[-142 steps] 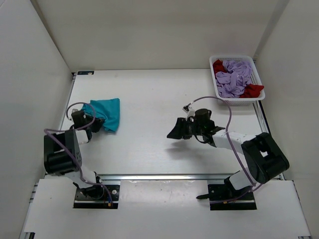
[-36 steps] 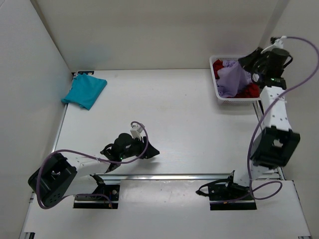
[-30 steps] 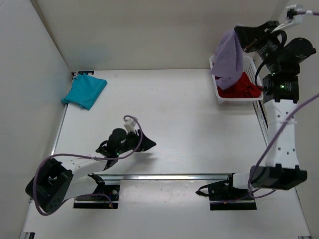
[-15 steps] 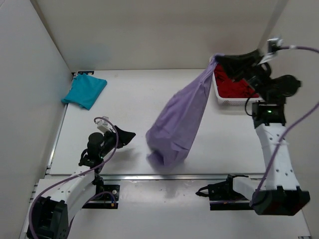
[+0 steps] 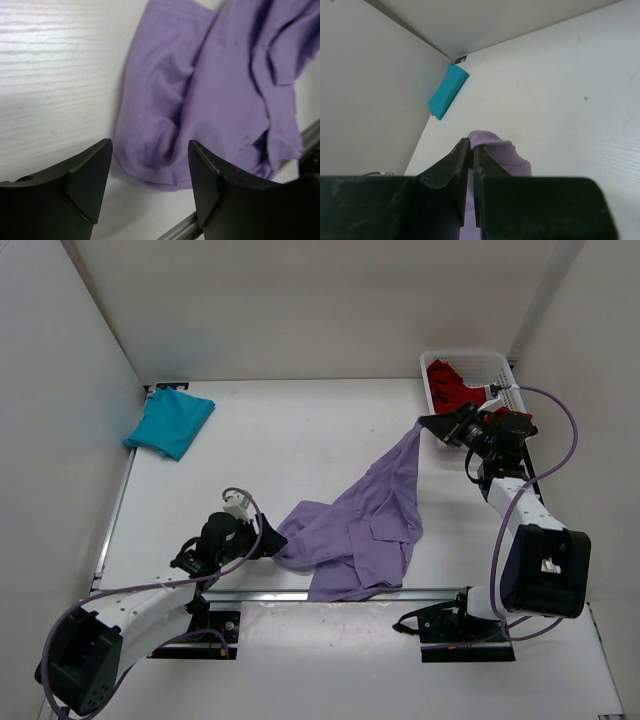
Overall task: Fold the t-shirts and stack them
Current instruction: Move the tshirt to the center of the board
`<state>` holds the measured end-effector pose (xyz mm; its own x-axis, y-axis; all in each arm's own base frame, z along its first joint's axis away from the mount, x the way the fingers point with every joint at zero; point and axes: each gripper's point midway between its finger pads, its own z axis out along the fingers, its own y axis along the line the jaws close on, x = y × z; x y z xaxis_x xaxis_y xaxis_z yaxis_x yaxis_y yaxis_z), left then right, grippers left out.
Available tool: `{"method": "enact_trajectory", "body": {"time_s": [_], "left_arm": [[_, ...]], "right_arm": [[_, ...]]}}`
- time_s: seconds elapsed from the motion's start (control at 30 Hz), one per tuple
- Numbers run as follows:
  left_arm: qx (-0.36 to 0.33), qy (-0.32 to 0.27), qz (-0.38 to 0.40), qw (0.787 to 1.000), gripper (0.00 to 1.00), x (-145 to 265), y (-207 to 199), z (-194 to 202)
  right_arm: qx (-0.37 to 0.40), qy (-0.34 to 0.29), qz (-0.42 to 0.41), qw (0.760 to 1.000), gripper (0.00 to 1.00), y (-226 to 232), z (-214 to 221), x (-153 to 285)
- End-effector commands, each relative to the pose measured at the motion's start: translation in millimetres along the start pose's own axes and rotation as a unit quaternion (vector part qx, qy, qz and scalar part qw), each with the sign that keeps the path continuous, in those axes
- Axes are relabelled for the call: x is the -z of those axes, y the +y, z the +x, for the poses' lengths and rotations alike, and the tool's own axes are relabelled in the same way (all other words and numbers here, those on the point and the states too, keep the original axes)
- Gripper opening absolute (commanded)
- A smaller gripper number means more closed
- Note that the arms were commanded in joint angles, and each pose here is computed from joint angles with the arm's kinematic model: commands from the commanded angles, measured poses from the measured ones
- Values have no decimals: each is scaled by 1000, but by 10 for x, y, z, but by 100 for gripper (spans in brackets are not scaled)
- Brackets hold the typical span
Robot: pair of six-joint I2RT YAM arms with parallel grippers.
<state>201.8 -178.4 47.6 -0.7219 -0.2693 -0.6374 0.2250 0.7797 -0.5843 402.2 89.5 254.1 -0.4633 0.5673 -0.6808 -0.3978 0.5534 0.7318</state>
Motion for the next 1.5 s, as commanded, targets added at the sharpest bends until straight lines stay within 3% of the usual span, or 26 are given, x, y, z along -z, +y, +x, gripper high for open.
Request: {"method": "enact_trajectory", "body": {"time_s": [0.0, 0.17, 0.27, 0.37, 0.4, 0.43, 0.57, 0.6, 0.73, 0.93, 1.0, 1.2, 1.3, 1.47], "left_arm": [[-37, 19, -41, 998, 73, -6, 64, -4], [-68, 52, -108, 990, 79, 55, 247, 133], [-47, 82, -78, 993, 77, -25, 177, 316], [-44, 98, -41, 993, 42, -155, -3, 426], [-47, 91, -23, 994, 26, -205, -122, 354], [-34, 90, -13, 995, 18, -202, -182, 305], [-40, 7, 48, 998, 5, -29, -781, -566], [-39, -43, 65, 996, 5, 110, -943, -1008], [-29, -115, 110, 987, 3, 678, -1262, -1949], [-29, -195, 120, 973, 0, 1392, -1333, -2659], [-40, -216, 124, 968, 0, 1651, -1506, -2881], [-67, -296, 128, 944, 0, 2327, -1944, -3437], [-78, -320, 121, 937, 0, 2549, -2097, -3594], [-84, -334, 88, 935, 0, 2595, -2040, -3690]], "right_arm": [[75, -46, -50, 995, 0, 408, -316, 16], [77, -53, -45, 995, 0, 442, -317, 47], [70, -49, -52, 995, 0, 484, -268, 38], [64, -42, -56, 995, 0, 522, -201, 7], [69, -37, -62, 995, 0, 571, -177, 16], [70, -33, -65, 995, 0, 619, -152, 9], [92, -33, -67, 993, 0, 892, -188, 40], [99, -36, -63, 992, 0, 955, -210, 72], [152, -61, -63, 984, 0, 1446, -333, 236], [219, -94, -81, 968, 0, 2239, -377, 588], [242, -116, -118, 956, 0, 2743, -447, 860], [247, -153, -182, 939, 0, 3589, -541, 1569], [246, -151, -154, 945, 0, 3529, -551, 1594], [254, -133, -49, 957, 0, 3005, -383, 1156]]}}
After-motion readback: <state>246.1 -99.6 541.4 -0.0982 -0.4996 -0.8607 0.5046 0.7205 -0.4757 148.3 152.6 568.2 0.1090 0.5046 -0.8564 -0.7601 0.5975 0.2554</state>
